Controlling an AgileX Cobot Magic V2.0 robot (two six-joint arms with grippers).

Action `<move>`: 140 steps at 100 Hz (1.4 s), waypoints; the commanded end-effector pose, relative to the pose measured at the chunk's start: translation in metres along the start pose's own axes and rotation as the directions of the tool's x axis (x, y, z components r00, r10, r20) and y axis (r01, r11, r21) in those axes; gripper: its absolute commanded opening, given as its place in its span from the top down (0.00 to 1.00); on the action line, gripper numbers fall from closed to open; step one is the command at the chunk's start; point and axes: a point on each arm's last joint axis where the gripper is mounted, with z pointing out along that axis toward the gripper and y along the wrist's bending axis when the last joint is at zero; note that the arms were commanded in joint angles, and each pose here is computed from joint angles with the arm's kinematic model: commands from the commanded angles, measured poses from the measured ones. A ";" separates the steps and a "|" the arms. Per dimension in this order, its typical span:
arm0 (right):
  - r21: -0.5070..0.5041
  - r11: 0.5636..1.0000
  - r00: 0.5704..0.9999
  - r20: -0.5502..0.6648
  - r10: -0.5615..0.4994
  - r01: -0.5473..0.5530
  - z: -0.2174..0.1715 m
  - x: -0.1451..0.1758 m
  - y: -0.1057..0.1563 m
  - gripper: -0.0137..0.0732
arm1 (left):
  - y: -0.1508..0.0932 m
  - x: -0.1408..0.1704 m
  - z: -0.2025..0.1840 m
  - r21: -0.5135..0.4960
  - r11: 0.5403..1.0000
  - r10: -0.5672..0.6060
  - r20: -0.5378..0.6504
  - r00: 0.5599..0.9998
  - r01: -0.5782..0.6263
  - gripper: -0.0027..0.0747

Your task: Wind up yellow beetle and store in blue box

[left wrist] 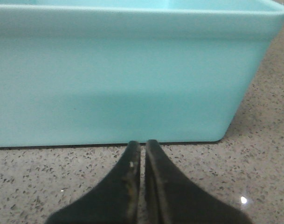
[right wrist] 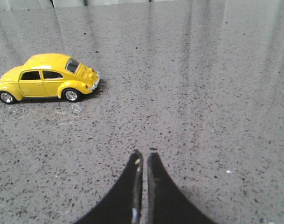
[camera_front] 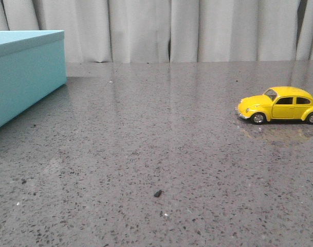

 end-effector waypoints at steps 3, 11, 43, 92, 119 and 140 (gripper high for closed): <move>0.008 1.000 0.999 0.033 -0.011 0.011 0.001 0.004 -0.001 0.90 | 0.000 0.009 0.002 0.004 1.000 -0.023 0.023 0.999 0.023 0.99; 0.008 1.000 0.999 0.033 -0.011 0.011 0.001 0.004 -0.001 0.90 | 0.000 0.009 0.002 0.004 1.000 -0.023 0.023 0.999 0.023 0.99; 0.008 1.000 0.999 0.033 -0.011 0.011 0.001 0.004 -0.001 0.90 | 0.000 0.009 0.002 0.004 1.000 -0.023 0.023 0.999 0.023 0.99; 0.008 1.000 0.999 0.033 -0.011 0.011 0.001 0.004 -0.001 0.90 | 0.000 0.009 0.002 0.004 1.000 -0.023 0.023 0.999 0.023 0.99; 0.008 1.000 0.998 0.059 -0.011 0.011 0.001 0.001 -0.001 0.90 | 0.000 0.009 0.002 0.004 1.000 -0.023 0.024 0.999 0.023 0.99; 0.005 1.000 0.984 0.180 -0.012 0.011 0.000 -0.010 0.000 0.90 | 0.001 0.004 0.002 -0.009 1.000 0.022 0.078 0.997 -0.021 0.99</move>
